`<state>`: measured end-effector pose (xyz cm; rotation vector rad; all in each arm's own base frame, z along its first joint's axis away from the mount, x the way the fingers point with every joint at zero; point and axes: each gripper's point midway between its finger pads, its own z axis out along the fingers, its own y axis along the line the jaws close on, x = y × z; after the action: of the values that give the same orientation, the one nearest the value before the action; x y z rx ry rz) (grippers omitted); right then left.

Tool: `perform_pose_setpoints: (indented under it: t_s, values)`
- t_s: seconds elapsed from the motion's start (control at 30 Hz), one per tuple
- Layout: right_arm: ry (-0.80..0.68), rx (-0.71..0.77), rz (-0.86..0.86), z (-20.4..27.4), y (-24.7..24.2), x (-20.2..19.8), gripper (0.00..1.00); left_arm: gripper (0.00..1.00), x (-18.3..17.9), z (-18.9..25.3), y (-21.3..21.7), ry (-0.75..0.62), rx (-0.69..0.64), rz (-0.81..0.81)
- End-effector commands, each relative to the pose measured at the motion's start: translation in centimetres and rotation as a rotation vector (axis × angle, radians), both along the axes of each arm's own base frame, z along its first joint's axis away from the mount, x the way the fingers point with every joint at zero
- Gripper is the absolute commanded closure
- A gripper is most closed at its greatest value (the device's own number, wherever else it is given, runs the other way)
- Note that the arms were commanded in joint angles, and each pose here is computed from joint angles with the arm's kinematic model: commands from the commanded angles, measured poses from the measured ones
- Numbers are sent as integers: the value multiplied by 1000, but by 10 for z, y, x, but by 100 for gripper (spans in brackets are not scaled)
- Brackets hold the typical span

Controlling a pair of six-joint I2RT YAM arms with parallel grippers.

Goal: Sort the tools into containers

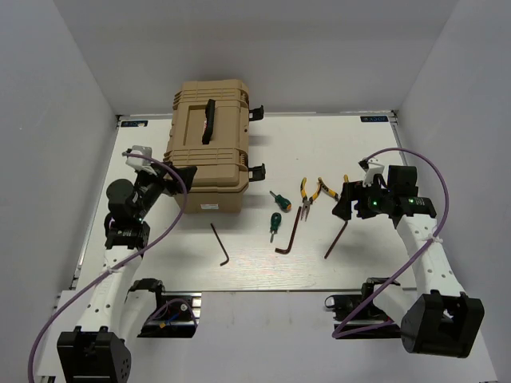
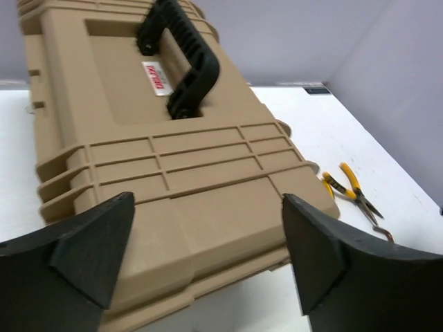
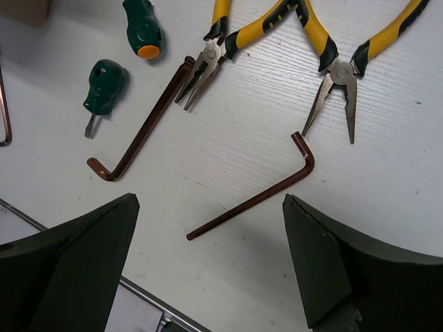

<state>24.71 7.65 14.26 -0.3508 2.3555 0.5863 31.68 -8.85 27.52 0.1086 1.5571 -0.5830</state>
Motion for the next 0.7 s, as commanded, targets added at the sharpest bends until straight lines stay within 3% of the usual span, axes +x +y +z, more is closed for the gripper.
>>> perform_pose_setpoints:
  t_s: [0.0, 0.1, 0.27, 0.3, 0.33, 0.37, 0.4, 0.47, 0.5, 0.57, 0.6, 0.63, 0.67]
  values:
    - [-48, 24, 20, 15, 4, 1, 10, 6, -1, 27, -16, -59, -4, -97]
    - [-67, 20, 43, 17, 6, -2, 10, 14, 7, 48, -20, -74, -1, -128]
    - [-123, 12, 101, 17, 9, -9, 10, 44, 28, 72, -36, -56, 35, -209]
    - [-125, 11, 103, 14, 9, -11, 16, 50, 32, 95, -39, -92, 48, -218]
    - [-145, 2, 103, 17, 9, -10, 61, 65, 43, 83, -44, -40, 67, -234]
    - [-156, 1, 98, 18, 8, -7, 92, 74, 50, 86, -47, -28, 77, -234]
    - [-153, 1, 84, 18, 7, -5, 100, 83, 55, 112, -50, -69, 92, -241]
    - [-140, 8, 74, 20, 8, -2, 100, 100, 79, 91, -62, 33, 130, -269]
    - [-132, 7, 75, 20, 8, 0, 100, 100, 87, 115, -67, -2, 145, -272]
    - [-106, 10, 81, 16, 9, 2, 100, 100, 99, 104, -82, 65, 188, -286]
    - [-112, 8, 86, 18, 10, 1, 70, 89, 118, 108, -89, 73, 206, -283]
    - [-103, 9, 88, 17, 10, 1, 59, 72, 126, 94, -90, 140, 234, -259]
    - [-102, 4, 91, 16, 10, 1, 51, 62, 132, 115, -101, 98, 264, -260]
